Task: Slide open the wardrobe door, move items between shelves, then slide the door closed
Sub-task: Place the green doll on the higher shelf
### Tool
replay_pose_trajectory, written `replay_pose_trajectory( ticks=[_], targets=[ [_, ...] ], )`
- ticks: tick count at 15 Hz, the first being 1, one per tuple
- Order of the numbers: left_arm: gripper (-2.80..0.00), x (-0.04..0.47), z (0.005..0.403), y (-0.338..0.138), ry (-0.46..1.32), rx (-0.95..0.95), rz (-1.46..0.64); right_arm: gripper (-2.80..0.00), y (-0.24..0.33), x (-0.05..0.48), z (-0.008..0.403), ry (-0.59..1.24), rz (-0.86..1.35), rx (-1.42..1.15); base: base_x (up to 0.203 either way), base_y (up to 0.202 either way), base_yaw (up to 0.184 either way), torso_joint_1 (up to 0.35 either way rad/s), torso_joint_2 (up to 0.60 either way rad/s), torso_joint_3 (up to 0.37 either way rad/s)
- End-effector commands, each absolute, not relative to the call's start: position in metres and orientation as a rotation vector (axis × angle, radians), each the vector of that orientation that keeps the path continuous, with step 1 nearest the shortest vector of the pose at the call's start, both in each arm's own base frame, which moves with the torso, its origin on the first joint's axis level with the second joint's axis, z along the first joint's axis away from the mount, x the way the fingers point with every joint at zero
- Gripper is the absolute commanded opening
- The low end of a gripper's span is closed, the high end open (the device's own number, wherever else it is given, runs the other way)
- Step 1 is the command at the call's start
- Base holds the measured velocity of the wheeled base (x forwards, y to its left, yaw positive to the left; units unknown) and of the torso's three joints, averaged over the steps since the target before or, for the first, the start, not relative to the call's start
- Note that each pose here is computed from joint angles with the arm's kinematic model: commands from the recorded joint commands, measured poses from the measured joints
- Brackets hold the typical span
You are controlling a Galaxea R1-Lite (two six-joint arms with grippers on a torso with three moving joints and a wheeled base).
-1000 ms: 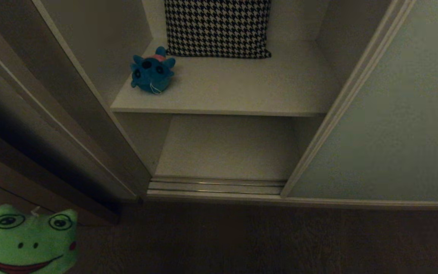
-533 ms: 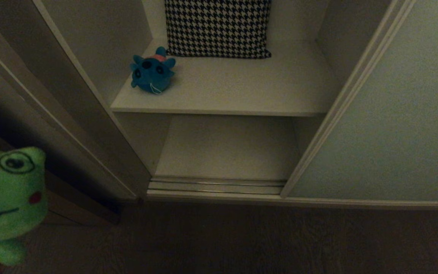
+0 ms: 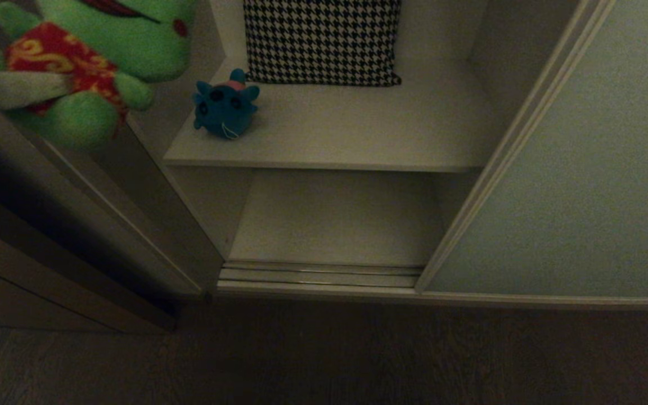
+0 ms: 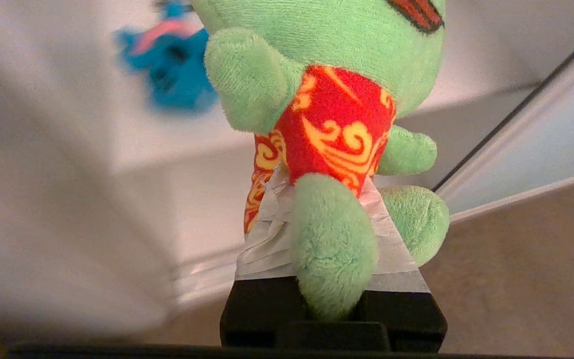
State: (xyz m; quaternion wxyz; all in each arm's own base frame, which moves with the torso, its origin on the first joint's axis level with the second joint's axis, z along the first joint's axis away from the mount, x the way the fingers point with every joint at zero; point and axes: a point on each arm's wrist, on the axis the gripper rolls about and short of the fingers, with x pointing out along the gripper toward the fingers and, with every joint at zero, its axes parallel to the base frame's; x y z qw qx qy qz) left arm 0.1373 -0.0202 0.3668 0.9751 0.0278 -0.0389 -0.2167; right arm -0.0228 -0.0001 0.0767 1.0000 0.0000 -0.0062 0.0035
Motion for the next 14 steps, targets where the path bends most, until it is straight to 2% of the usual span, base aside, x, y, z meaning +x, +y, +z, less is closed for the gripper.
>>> replay_pose_trajectory(
  ticks=[1,4,7,11,14],
  targets=[
    [-2.8,0.243,0.355,-0.042,0.066,0.035,-0.495,-2.8,0.0,-0.023,0.077,-0.015,0.008,0.0,0.0,0.0,0.0,0.0,0.0,0.0],
    [-2.8,0.319,0.333,-0.079,0.15,-0.002,-0.533,-2.8,0.0,-0.023,0.077,-0.015,0.008,0.0,0.0,0.0,0.0,0.0,0.0,0.0],
    [-2.8,0.368,0.313,-0.116,0.206,-0.116,-0.52,-2.8,0.0,-0.023,0.077,-0.015,0.008,0.0,0.0,0.0,0.0,0.0,0.0,0.0],
    [-2.8,0.4,0.302,-0.156,0.171,-0.204,-0.409,-2.8,0.0,-0.023,0.077,-0.015,0.008,0.0,0.0,0.0,0.0,0.0,0.0,0.0],
    [-2.8,0.408,0.296,-0.162,0.126,-0.223,-0.37,-2.8,0.0,-0.023,0.077,-0.015,0.008,0.0,0.0,0.0,0.0,0.0,0.0,0.0]
  ],
)
